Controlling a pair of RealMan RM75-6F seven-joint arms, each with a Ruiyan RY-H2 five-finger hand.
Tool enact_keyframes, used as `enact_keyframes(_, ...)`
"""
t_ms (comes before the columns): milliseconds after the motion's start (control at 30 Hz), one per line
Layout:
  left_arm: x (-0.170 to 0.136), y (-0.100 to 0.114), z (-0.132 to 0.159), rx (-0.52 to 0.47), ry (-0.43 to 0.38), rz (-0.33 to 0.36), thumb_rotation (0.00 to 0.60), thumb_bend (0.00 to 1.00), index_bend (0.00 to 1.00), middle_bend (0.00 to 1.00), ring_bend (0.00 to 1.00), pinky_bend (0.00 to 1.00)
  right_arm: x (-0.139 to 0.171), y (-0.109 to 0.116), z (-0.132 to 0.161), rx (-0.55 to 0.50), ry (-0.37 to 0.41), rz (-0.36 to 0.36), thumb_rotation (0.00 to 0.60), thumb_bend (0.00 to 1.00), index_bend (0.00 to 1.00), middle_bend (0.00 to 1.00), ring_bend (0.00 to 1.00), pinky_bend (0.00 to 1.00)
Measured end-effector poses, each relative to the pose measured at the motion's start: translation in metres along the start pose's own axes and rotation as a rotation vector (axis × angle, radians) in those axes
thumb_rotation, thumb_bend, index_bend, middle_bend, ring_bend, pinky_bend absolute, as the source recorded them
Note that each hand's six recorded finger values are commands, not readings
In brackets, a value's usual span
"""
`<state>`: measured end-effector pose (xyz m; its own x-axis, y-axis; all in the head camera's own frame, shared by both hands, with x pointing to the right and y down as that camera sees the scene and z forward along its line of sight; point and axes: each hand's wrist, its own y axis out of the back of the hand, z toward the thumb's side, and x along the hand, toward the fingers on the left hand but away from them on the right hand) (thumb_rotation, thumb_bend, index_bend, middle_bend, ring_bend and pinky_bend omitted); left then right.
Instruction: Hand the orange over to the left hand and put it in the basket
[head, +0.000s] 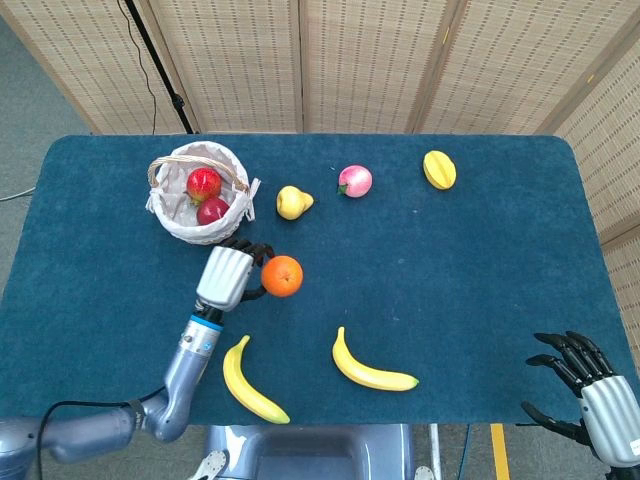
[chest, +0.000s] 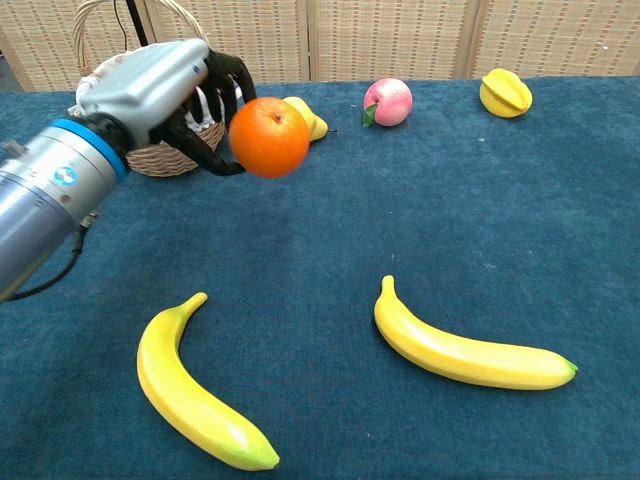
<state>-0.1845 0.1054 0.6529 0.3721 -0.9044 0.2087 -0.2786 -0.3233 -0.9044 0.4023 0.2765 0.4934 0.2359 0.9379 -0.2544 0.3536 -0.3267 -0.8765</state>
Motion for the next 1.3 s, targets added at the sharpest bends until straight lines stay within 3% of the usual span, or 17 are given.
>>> enact_keyframes(167,-0.02,0.05,-0.034,0.067,0.038,0.065,0.6,0.17,0.66,0.59,0.47,0.47,-0.001,-0.002,-0.001,-0.004,-0.006,0.006,0.6,0.0,0.38,0.23,0.22,0.15)
enact_keyframes(500,-0.053,0.108,-0.095,0.233,0.12,0.099,0.6,0.18,0.66,0.59,0.47,0.47,-0.002,-0.006,0.0,-0.005,-0.004,0.021,0.6,0.0,0.38,0.23,0.23,0.15)
enact_keyframes(867,-0.062,0.138,-0.145,0.353,0.207,0.104,0.6,0.18,0.66,0.59,0.47,0.47,-0.001,-0.005,0.0,-0.011,-0.002,0.019,0.6,0.0,0.38,0.24,0.23,0.15)
enact_keyframes(1300,-0.043,0.139,-0.184,0.429,0.268,0.097,0.6,0.17,0.66,0.59,0.47,0.47,0.002,-0.004,0.006,-0.033,0.022,0.026,0.6,0.0,0.39,0.24,0.23,0.15)
